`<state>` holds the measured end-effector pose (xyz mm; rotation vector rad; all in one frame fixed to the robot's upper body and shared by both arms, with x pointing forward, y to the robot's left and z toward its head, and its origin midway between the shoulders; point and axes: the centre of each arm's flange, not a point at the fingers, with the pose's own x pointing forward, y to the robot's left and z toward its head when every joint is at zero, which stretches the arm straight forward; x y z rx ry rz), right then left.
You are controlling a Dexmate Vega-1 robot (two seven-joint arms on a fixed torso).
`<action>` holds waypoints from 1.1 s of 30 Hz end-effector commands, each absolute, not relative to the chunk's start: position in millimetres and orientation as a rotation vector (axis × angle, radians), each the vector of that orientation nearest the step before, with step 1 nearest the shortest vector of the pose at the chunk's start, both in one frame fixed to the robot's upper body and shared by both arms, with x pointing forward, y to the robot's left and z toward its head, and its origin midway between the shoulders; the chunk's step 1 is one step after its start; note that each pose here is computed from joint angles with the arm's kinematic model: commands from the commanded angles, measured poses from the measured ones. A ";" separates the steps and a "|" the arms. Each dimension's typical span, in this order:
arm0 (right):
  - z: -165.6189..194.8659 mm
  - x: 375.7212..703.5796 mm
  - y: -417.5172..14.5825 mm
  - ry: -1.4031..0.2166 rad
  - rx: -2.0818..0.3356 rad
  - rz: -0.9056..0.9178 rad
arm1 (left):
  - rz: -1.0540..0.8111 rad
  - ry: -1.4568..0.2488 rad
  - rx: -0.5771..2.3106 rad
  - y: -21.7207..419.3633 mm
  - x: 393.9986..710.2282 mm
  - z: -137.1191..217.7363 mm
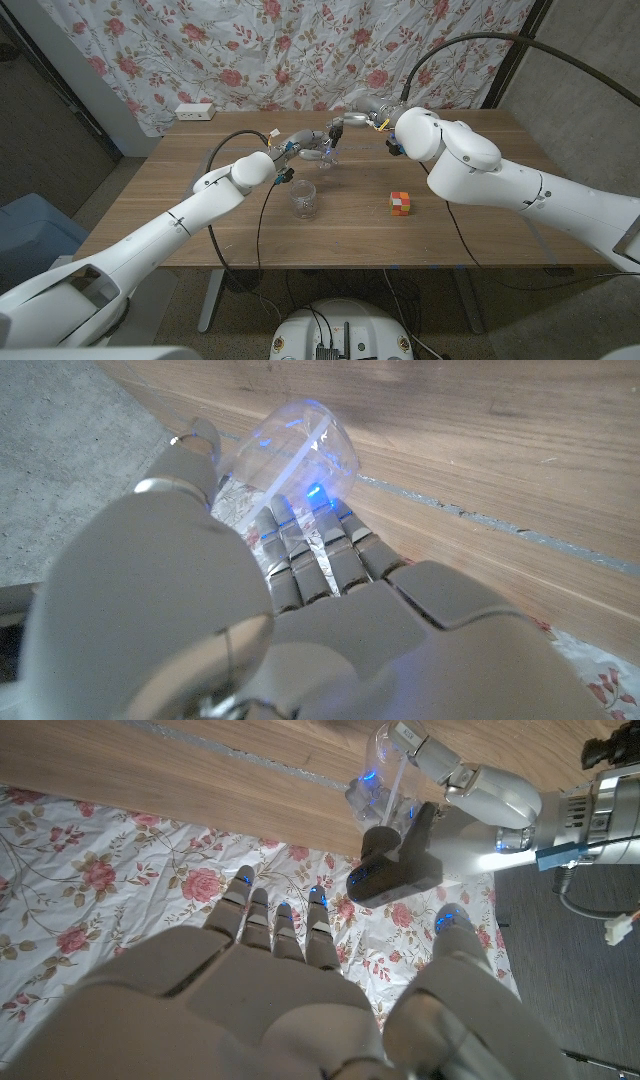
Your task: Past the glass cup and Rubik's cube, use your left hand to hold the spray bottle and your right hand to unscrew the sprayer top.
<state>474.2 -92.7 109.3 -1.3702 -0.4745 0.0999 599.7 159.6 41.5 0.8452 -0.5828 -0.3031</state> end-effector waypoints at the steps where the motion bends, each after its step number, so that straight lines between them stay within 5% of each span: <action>1: 107.4 478.1 -88.1 -0.450 -1.384 0.112 | -0.304 -0.580 0.844 159.6 599.8 41.8; 33: 111.5 482.7 -87.2 -0.459 -1.362 0.125 | -0.332 -0.580 0.839 157.5 604.5 41.8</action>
